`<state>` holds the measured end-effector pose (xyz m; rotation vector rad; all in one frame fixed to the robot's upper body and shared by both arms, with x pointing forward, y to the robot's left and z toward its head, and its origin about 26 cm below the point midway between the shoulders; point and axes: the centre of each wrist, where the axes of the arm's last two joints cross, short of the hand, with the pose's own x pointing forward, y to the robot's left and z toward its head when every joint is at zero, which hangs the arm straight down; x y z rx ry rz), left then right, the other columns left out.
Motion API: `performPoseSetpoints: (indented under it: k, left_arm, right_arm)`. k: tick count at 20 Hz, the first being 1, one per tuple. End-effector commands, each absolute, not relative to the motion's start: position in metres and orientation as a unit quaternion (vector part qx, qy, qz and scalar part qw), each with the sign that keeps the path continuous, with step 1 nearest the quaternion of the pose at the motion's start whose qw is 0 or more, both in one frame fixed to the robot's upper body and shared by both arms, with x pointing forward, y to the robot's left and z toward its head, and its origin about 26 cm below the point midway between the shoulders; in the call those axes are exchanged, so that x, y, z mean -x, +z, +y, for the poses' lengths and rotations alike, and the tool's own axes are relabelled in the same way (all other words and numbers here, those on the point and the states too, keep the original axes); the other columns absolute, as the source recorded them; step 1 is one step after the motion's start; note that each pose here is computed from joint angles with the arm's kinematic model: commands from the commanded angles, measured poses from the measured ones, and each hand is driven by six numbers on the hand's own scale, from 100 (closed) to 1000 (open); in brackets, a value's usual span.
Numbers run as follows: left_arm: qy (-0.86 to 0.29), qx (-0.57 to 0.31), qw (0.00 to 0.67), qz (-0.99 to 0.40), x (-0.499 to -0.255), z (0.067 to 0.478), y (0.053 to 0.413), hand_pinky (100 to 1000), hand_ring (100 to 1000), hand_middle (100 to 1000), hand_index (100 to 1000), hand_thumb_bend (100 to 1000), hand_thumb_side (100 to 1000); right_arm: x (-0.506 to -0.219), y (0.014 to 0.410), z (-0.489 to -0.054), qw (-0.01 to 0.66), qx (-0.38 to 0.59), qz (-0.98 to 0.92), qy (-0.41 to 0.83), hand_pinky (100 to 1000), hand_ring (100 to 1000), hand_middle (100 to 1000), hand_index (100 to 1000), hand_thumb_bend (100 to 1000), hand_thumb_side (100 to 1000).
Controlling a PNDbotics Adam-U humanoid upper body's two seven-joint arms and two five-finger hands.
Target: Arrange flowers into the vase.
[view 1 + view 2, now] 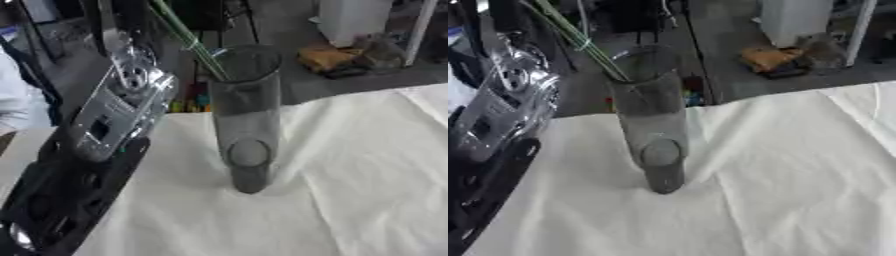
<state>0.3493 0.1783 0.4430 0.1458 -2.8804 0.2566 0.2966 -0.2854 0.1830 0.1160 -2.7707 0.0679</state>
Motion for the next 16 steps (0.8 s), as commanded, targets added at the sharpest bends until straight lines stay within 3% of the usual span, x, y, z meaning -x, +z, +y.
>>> performPoseSetpoints:
  k: [1,4,16]
  left_arm:
    - [0.065,-0.064,0.118,-0.989,-0.3452,0.1849,0.4505,100,100,100,105,219,716]
    - [0.039,-0.067,0.135,-0.988,-0.3461,0.1844,0.4487,100,106,100,142,236,735]
    - [-0.039,-0.097,0.177,-0.979,-0.3415,0.1853,0.4497,100,292,114,283,123,808]
  right_arm:
    - [-0.2943,0.1888,-0.2864,0.173,-0.038,-0.984,0.031,854,864,556,925,100,914]
    - [-0.2942,0.1884,-0.2863,0.174,-0.038,-0.983,0.031,854,864,556,925,100,912]
    - [-0.2937,0.1864,-0.2861,0.183,-0.037,-0.982,0.033,856,865,552,927,100,913]
